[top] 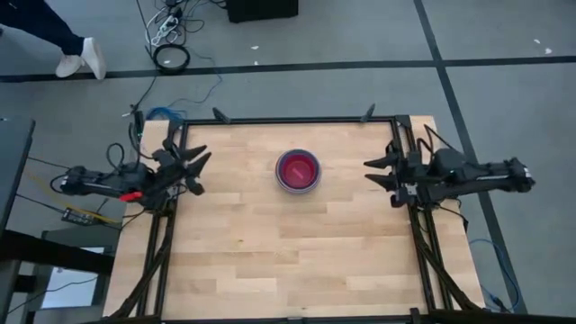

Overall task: Nest bowls inside each other
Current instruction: Return to Home Position

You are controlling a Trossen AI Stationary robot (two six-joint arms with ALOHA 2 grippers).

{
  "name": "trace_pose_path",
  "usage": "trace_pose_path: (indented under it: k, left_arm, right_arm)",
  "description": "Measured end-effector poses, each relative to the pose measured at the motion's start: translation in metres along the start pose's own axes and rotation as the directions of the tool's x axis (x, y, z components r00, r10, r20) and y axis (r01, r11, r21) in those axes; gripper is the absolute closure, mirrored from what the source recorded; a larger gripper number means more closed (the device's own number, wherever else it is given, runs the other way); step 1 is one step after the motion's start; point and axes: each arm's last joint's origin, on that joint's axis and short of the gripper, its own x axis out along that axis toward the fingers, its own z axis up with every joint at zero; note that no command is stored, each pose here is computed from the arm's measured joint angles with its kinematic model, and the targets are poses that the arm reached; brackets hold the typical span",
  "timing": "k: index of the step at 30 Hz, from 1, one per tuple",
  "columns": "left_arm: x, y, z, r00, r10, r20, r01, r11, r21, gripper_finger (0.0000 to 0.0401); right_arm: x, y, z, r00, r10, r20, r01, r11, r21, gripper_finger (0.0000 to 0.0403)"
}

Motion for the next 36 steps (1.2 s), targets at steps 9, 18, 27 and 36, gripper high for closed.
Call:
trace_pose_path:
  k: [9, 18, 27, 36]
  left_arm:
    - [-0.007, 0.003, -0.033, 1.000, 0.001, -0.015, -0.001, 1.000, -0.022, 0.0272]
    - [-0.011, 0.000, -0.074, 0.995, -0.028, -0.099, 0.024, 0.999, -0.037, 0.0272]
    - [-0.009, -0.003, -0.087, 0.991, 0.002, -0.135, 0.002, 1.000, 0.027, 0.0272]
    - [-0.008, -0.007, -0.091, 0.985, -0.032, -0.171, 0.038, 0.999, 0.032, 0.0272]
  right_arm:
    - [0.001, -0.004, -0.037, 0.999, -0.021, -0.046, 0.021, 1.000, 0.001, 0.0249]
    - [-0.005, -0.004, -0.092, 0.999, 0.006, 0.038, -0.008, 0.999, 0.053, 0.0249]
    - [-0.006, -0.003, -0.104, 0.998, 0.013, -0.056, -0.009, 0.998, 0.064, 0.0249]
    - [-0.006, -0.003, -0.106, 0.997, 0.012, -0.082, -0.006, 0.998, 0.068, 0.0249]
